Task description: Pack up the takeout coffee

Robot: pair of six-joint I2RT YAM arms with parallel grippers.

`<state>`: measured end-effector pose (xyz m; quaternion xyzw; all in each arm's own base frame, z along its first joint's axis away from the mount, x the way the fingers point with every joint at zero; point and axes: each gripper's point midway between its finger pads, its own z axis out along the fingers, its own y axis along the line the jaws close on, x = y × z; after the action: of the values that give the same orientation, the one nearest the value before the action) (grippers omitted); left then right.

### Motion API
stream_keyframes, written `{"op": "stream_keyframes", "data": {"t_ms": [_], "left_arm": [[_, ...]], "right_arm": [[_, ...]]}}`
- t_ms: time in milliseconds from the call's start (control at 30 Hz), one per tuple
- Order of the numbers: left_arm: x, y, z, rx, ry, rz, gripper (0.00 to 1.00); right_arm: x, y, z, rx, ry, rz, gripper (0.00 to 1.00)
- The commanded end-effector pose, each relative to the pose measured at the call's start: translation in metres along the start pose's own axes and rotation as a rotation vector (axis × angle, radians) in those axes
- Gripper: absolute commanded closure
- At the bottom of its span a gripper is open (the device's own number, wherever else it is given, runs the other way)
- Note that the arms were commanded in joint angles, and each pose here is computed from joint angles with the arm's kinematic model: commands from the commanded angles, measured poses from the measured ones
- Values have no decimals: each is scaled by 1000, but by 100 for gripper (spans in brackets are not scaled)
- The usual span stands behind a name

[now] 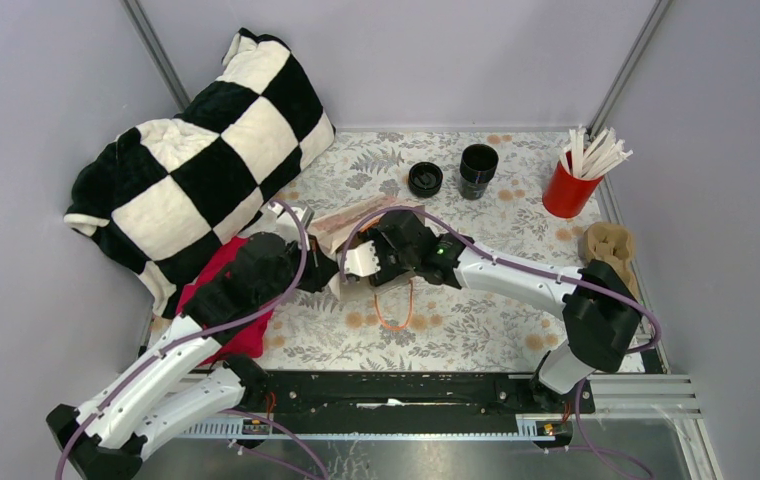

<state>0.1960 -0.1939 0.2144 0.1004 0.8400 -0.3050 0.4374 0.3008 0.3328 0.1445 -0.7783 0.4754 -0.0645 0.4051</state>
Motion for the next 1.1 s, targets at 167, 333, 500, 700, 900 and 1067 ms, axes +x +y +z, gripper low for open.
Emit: {"op": "stream_keyframes", "data": {"t_ms": [167,333,500,700,900,1067], "left_arm": [[-34,-4,2,-68,-58,-78,100],[-30,14,-1,-164,-55,-79,100],[-24,24,-4,-217,-36,-83,100],[-20,29,-7,-245,-31,-111,100],[-22,30,-8,-255,-33,-103,100],[-24,29,-7,-256,-30,-101,100]], "right_arm": [[-27,13,-32,10,-62,112,66],[-45,17,-38,27,-53,148,66],[-34,4,-25,88,34,110,65],[-19,-19,-13,91,90,-9,65],[-16,-31,-8,100,72,-75,65],[-22,-37,4,106,27,-77,65]]}}
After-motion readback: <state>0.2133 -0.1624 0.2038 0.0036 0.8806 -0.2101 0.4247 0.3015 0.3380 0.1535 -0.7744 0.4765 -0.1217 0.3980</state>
